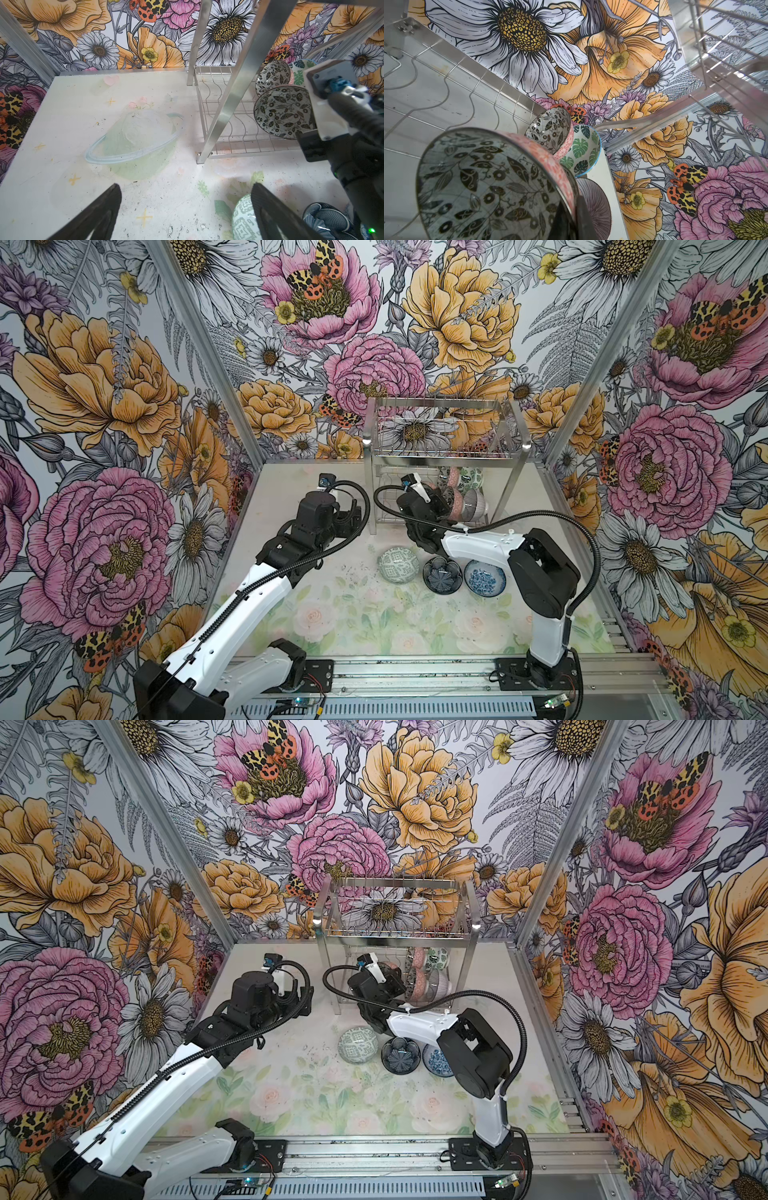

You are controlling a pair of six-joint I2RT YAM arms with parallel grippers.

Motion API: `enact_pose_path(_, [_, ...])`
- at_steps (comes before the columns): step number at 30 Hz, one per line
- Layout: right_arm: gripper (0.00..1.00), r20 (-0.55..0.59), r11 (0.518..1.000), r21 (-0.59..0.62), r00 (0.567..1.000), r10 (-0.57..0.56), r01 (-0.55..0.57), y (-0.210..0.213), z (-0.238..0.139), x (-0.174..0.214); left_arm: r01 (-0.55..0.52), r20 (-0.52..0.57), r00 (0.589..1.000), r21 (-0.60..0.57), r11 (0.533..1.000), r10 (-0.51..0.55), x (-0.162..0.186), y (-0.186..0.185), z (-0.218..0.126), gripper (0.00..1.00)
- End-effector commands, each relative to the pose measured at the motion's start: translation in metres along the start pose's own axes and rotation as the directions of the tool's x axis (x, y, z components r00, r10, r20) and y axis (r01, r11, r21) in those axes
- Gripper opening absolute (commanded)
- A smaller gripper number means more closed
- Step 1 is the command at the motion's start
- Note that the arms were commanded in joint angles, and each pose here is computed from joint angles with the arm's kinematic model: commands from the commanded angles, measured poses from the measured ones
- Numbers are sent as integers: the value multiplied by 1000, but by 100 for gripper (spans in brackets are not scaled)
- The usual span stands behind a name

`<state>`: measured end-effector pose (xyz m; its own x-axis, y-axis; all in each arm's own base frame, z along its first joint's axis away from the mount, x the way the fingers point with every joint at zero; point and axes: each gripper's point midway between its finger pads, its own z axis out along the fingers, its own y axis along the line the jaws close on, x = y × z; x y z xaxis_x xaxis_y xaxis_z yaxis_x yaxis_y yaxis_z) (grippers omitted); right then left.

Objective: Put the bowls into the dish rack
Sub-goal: 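Carry the black-leaf bowl to the rack with the right gripper while the left withdraws, then lower the black-leaf bowl into a rack slot with the right gripper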

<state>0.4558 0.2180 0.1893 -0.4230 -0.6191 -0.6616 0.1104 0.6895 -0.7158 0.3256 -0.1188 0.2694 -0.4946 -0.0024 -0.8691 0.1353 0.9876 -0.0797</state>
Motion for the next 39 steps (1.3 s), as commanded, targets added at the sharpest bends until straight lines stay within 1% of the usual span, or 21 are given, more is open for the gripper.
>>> enact_pose_path(1, [0,43,995,72,997,72,-75,-20,8,-30,2,21,1000,17,1000,-2,-8,-1,-5,99])
enact_pose_path(6, [0,37,992,120,999,30,-34,-18,26,-39,2,25,1000,18,1000,-2,-9,0,-7,99])
enact_pose_path(19, [0,32,985,173,999,-27,21,1,73,-50,3,34,999,14,1000,-4,-9,2,-11,99])
enact_pose_path(25, [0,19,981,191,999,-39,35,7,91,-49,7,31,999,9,1000,-8,-6,4,-10,99])
enact_pose_path(30, [0,7,972,222,997,-73,69,15,106,-49,8,24,1000,8,1000,-8,-4,5,-7,99])
enact_pose_path(39, [0,-19,968,237,997,-81,83,24,130,-47,8,27,1000,-4,1000,-8,-3,8,-7,99])
